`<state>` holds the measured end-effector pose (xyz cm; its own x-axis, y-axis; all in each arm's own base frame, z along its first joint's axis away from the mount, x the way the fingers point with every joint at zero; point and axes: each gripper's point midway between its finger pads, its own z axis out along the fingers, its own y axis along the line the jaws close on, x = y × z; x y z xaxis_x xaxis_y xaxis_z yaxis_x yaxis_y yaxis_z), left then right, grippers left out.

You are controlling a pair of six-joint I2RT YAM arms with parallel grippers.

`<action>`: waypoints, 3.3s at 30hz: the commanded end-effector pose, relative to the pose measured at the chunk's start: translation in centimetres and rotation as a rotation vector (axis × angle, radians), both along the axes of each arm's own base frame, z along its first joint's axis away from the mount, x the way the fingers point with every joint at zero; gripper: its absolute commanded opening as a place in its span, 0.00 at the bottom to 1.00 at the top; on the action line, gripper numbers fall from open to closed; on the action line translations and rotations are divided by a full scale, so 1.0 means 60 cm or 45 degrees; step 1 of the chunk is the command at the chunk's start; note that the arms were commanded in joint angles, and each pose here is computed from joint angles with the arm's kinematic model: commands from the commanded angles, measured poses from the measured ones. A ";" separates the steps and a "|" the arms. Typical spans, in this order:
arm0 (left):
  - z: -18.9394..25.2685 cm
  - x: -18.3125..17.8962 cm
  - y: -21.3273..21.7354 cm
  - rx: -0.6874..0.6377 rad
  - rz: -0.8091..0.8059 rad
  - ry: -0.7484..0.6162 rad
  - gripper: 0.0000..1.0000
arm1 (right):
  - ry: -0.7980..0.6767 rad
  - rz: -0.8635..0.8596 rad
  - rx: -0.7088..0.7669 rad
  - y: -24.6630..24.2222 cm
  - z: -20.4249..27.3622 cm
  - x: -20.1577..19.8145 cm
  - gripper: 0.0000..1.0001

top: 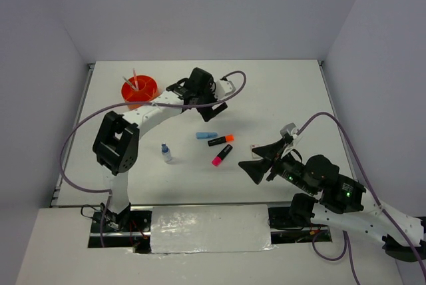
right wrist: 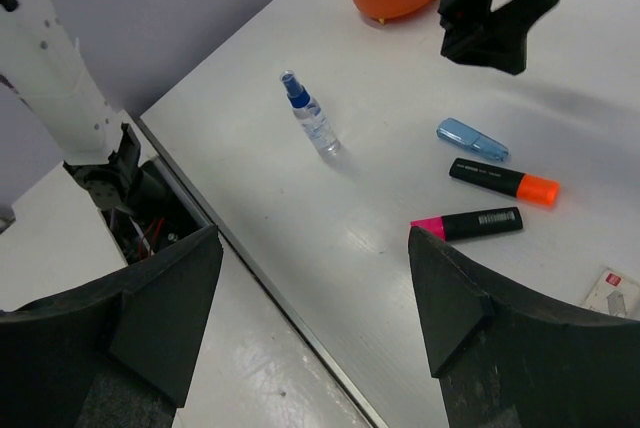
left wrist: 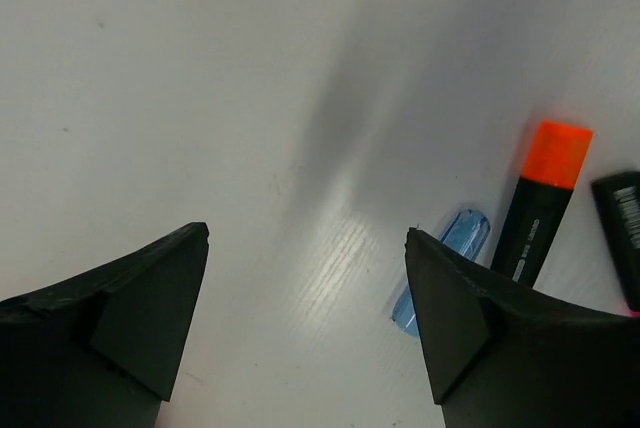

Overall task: Sort the stationery into containers
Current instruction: Pick up the stationery from the center of the board, then place the stationery in the storage box.

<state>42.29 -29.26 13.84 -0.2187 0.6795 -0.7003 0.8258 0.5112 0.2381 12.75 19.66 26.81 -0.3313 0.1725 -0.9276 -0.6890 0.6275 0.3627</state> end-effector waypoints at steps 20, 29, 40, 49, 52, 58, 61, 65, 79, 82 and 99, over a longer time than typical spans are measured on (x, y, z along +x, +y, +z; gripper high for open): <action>-0.142 -0.073 0.015 0.261 -0.104 0.319 0.86 | -0.031 0.054 0.050 0.000 0.016 -0.013 0.82; -0.168 -0.081 0.013 0.272 -0.108 0.364 0.84 | -0.036 0.050 0.051 -0.003 0.019 -0.013 0.82; -0.202 -0.090 0.010 0.276 -0.132 0.423 0.78 | -0.034 0.046 0.052 -0.002 0.017 -0.011 0.82; -0.200 -0.093 0.011 0.293 -0.127 0.449 0.78 | -0.030 0.048 0.053 0.000 0.013 -0.011 0.82; -0.203 -0.092 0.014 0.310 -0.114 0.448 0.78 | -0.028 0.048 0.052 0.000 0.013 -0.011 0.82; -0.212 -0.097 0.012 0.308 -0.122 0.478 0.71 | -0.026 0.049 0.061 -0.002 0.014 -0.013 0.82; -0.221 -0.093 0.017 0.333 -0.104 0.473 0.64 | -0.028 0.043 0.067 -0.005 0.016 -0.013 0.82; -0.236 -0.093 0.020 0.367 -0.091 0.520 0.52 | -0.027 0.039 0.075 -0.007 0.017 -0.013 0.82; -0.102 0.032 0.062 0.056 0.222 0.196 0.00 | -0.029 0.021 0.079 -0.011 0.019 -0.011 0.82; -0.043 0.095 0.102 -0.059 0.425 0.046 0.00 | -0.030 0.020 0.073 -0.010 0.018 -0.010 0.82; 0.157 0.238 0.348 -0.413 1.217 -0.464 0.00 | -0.021 0.016 -0.011 0.012 0.002 0.004 0.82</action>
<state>55.99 -9.43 18.35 -0.4330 0.1800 -0.8833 0.0602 0.9834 0.1709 12.49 20.19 25.98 -0.3472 0.1400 -0.9273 -0.7019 0.6169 0.3559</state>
